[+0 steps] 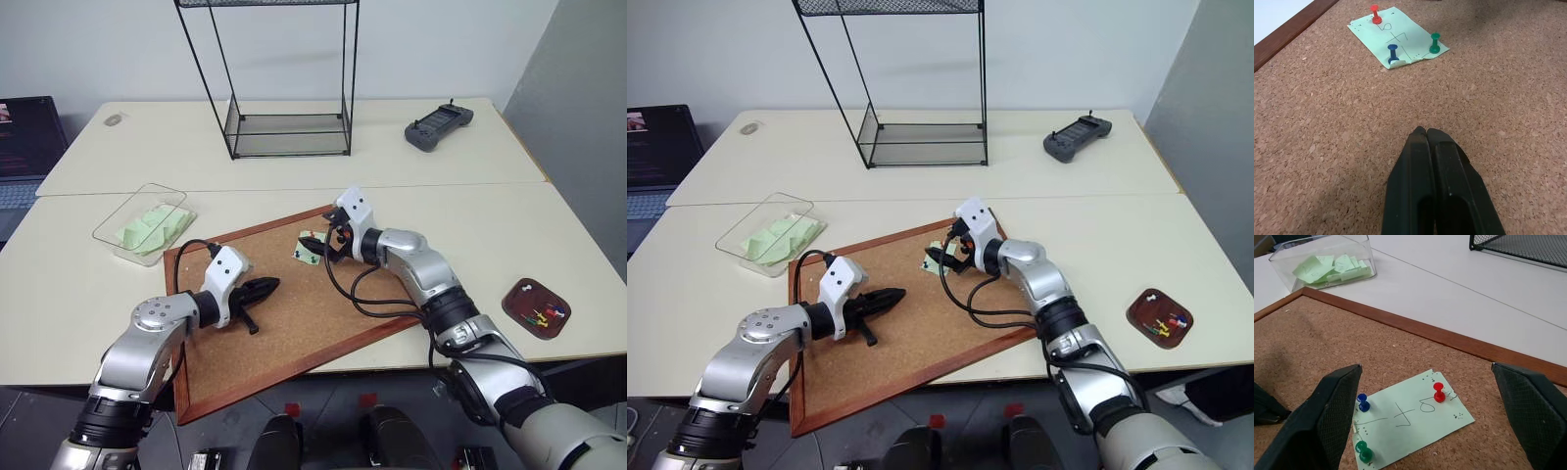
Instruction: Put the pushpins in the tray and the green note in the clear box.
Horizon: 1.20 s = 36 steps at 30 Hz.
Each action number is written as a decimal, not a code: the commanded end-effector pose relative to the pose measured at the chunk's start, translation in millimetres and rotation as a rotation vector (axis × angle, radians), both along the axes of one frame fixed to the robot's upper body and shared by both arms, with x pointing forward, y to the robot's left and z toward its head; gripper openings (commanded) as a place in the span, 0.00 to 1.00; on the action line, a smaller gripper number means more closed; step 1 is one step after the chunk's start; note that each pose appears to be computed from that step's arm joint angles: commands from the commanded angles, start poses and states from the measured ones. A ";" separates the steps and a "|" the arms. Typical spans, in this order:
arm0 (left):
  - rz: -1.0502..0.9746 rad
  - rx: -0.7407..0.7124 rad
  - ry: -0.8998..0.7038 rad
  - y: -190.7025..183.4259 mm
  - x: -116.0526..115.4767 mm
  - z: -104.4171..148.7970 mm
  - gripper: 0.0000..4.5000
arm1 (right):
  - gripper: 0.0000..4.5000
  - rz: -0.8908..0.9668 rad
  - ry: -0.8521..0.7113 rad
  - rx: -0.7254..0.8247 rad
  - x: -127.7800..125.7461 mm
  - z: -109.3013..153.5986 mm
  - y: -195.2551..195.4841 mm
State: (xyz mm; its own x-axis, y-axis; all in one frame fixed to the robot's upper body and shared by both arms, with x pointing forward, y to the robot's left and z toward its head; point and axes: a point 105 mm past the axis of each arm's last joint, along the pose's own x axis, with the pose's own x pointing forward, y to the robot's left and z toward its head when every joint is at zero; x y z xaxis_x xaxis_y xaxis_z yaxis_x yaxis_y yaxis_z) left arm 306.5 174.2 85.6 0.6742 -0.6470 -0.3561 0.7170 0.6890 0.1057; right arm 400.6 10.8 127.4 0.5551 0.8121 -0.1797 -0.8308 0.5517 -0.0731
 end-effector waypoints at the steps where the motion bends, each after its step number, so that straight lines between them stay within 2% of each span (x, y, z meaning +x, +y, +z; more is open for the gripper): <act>1: 0.043 0.024 0.030 7.0 2.0 -7.7 0.01 | 1.00 -0.012 -0.031 0.017 9.5 7.0 5.9; 9: 0.001 0.025 0.075 5.0 -6.7 -8.7 0.01 | 1.00 -0.013 -0.010 0.018 14.7 1.9 11.9; 12: -0.048 0.039 0.117 2.2 -17.9 -10.9 0.00 | 0.89 -0.014 -0.011 0.018 15.8 2.0 14.1; 14: -0.058 0.047 0.129 2.5 -20.6 -11.1 0.00 | 0.76 -0.014 -0.012 0.018 16.2 2.1 15.2; 18: -0.029 0.062 0.119 10.4 -16.7 -9.5 0.00 | 0.60 -0.008 -0.008 0.022 15.4 2.0 18.7; 22: -0.020 0.067 0.117 13.2 -15.0 -9.4 0.00 | 0.40 0.012 -0.013 0.008 12.6 -0.8 22.3; 30: -0.015 0.079 0.120 17.6 -14.6 -9.8 0.00 | 0.07 0.030 -0.068 -0.064 10.5 -6.3 24.3; 32: -0.015 0.080 0.121 17.9 -14.6 -10.0 0.00 | 0.01 0.030 -0.073 -0.082 10.5 -8.8 22.9; 36: -0.016 0.077 0.122 16.7 -13.9 -10.0 0.00 | 0.01 0.014 -0.070 -0.068 11.7 -9.5 19.8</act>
State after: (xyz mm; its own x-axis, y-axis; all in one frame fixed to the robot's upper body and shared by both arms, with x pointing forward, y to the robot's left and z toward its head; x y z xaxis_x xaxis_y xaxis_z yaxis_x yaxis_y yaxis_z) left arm 296.4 183.2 88.6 0.6243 -0.6512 -0.4316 0.7498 0.6546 0.0969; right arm 408.7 31.2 107.3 0.5426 0.8075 -0.2312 -0.8400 0.5209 -0.1520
